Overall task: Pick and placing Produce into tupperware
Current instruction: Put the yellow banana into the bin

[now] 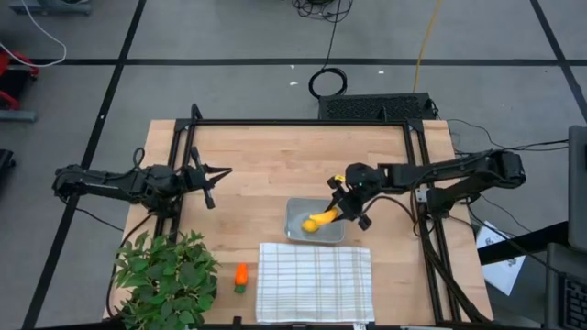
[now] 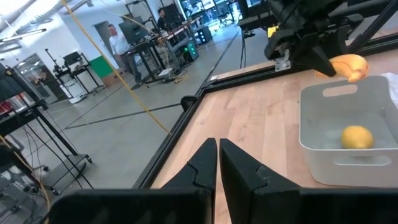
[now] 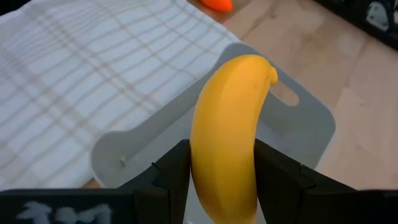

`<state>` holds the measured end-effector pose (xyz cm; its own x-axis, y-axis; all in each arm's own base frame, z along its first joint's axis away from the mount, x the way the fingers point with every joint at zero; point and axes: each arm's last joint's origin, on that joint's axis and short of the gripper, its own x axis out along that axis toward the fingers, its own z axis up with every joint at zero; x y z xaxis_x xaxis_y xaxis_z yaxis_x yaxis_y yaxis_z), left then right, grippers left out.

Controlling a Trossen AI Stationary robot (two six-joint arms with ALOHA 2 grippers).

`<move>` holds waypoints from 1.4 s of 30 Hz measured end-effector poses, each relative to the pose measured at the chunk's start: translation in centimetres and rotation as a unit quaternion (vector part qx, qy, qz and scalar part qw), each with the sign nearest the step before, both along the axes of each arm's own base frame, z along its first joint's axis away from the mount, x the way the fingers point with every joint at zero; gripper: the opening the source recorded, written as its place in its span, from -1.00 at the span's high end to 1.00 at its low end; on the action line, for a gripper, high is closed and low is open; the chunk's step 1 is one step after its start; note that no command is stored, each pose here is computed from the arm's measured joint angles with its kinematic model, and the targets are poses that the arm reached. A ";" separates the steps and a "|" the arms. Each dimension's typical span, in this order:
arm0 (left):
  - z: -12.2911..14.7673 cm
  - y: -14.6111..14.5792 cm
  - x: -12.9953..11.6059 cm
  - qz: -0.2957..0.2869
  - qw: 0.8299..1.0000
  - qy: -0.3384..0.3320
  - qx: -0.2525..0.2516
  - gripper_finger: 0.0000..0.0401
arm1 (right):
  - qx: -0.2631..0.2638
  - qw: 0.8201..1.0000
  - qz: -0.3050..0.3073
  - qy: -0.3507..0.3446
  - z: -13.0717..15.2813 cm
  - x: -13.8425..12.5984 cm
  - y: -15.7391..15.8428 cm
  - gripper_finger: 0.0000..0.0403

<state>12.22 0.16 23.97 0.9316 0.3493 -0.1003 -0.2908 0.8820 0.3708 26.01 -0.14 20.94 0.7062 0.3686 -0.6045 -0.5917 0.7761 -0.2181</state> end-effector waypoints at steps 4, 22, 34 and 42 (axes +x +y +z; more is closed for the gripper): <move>0.0 0.0 0.0 0.000 1.000 -0.001 -0.004 0.88 | 0.000 1.000 -0.001 -0.022 -0.4 0.0 0.0 0.30; -0.1 0.0 0.1 0.001 1.000 -0.001 -0.013 0.88 | 0.005 0.998 -0.032 -0.051 -2.0 0.8 0.0 0.30; -0.2 0.0 0.2 0.001 1.000 0.003 -0.014 0.88 | 0.025 1.000 -0.008 -0.009 -3.4 1.3 2.2 0.30; -0.2 0.0 0.2 0.002 1.000 -0.001 -0.026 0.88 | 0.024 0.999 -0.010 0.023 -5.1 1.8 2.2 0.30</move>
